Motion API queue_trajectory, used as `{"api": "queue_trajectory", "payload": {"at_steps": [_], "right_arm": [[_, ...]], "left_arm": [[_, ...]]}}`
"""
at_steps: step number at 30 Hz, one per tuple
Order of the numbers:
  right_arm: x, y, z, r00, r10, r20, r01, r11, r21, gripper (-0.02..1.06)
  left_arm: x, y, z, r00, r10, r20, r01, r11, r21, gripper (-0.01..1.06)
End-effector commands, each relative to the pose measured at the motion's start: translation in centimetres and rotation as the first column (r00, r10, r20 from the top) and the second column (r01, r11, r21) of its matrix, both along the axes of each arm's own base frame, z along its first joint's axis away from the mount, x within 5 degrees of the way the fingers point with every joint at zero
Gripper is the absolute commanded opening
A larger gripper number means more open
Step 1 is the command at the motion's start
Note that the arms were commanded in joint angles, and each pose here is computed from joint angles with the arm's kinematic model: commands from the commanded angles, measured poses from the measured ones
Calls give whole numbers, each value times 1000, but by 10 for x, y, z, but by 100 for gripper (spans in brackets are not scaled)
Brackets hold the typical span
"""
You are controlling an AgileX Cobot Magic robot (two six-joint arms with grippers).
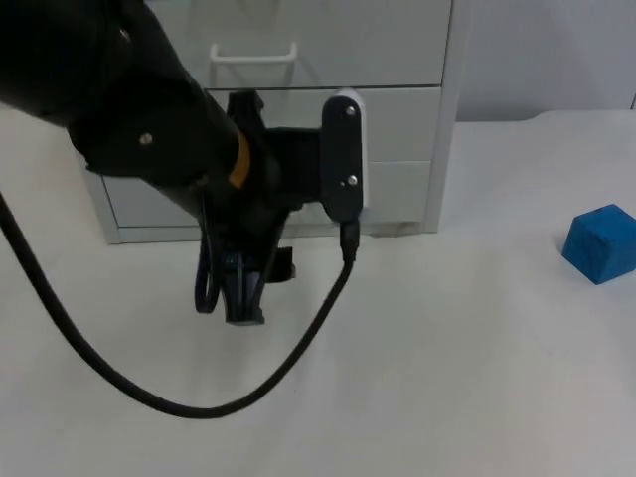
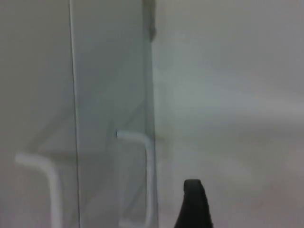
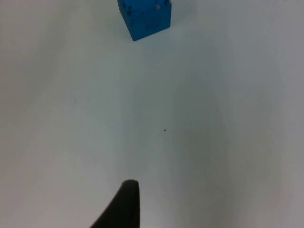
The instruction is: Open the drawer with the left hand, place the block into the drawer with the right hand, then close the drawer with the left hand.
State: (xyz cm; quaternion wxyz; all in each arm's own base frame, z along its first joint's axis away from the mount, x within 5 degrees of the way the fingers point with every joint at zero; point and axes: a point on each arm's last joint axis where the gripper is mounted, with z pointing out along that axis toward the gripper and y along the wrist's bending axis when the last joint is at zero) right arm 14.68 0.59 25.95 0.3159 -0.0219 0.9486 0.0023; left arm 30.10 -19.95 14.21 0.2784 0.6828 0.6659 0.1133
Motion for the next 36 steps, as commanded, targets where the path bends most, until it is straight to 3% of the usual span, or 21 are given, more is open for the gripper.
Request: {"api": "queue_trajectory", "payload": {"at_steps": [1, 5, 10, 20, 23, 31, 36], "right_arm": [[1, -1, 3, 1000, -2, 22, 2, 1000, -4, 105], [2, -1, 3, 1000, -2, 27, 2, 1000, -4, 105], [2, -1, 3, 1000, -2, 29, 2, 1000, -4, 105], [2, -1, 4, 999, -2, 33, 2, 1000, -4, 105], [2, -1, 4, 999, -3, 36, 3, 1000, -1, 105], [2, 0, 4, 999, -3, 39, 3, 1000, 1, 105], [3, 0, 4, 999, -3, 44, 3, 1000, 1, 105]], "left_arm": [[4, 0, -5, 1000, -5, 9, 5, 1000, -8, 59], [10, 0, -25, 1000, 8, -25, -8, 1000, -9, 59], [22, -3, -25, 997, 71, -27, -72, 995, -62, 59], [44, 1, -37, 995, 102, -21, -103, 994, -46, 59], [53, 6, -39, 988, 153, -27, -155, 985, -71, 58], [56, 8, -39, 988, 156, -21, -157, 983, -90, 56], [57, 7, -38, 996, 82, 18, -81, 995, -62, 56]]}}
